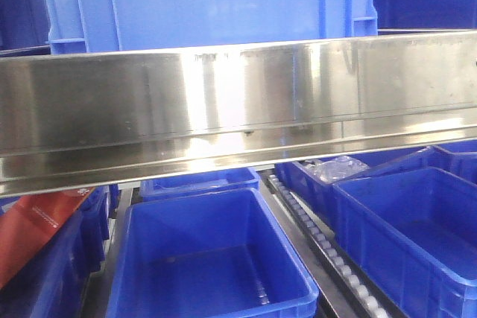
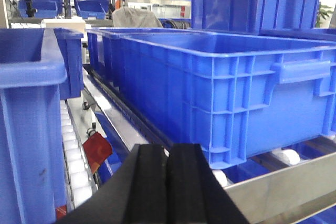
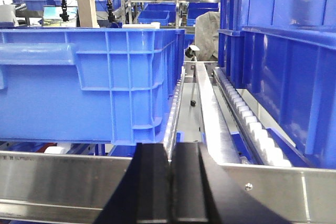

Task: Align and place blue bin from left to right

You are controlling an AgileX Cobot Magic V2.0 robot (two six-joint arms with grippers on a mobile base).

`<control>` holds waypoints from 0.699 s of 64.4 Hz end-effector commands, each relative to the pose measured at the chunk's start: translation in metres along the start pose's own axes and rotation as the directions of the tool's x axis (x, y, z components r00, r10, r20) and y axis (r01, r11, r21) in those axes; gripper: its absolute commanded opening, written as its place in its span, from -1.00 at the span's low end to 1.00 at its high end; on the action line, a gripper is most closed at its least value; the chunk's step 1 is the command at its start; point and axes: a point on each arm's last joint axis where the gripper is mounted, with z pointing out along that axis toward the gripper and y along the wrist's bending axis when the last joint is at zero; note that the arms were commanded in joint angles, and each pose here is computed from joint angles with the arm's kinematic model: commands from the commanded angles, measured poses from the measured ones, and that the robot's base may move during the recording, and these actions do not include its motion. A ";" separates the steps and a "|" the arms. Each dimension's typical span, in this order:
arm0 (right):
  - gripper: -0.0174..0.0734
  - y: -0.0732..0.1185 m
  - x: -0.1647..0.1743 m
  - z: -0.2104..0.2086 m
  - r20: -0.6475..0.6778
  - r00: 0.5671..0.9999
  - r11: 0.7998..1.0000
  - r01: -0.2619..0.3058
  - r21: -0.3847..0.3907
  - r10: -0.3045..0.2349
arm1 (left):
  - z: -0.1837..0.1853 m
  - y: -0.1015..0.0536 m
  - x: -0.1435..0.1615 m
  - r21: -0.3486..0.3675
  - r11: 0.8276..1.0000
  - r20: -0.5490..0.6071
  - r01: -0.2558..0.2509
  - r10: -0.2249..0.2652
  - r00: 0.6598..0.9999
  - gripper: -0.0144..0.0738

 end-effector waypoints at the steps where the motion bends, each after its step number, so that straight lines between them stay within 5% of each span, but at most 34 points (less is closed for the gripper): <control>1: -0.97 0.000 -0.003 -0.001 0.047 0.999 1.000 0.018 0.003 -0.018 | -0.001 0.000 -0.001 0.008 1.000 0.021 -0.001 0.001 1.000 -0.92; 45: -0.97 0.000 -0.003 -0.001 0.047 0.999 1.000 0.018 0.003 -0.018 | 0.002 0.001 0.004 -0.015 1.000 0.004 -0.016 0.016 1.000 -0.92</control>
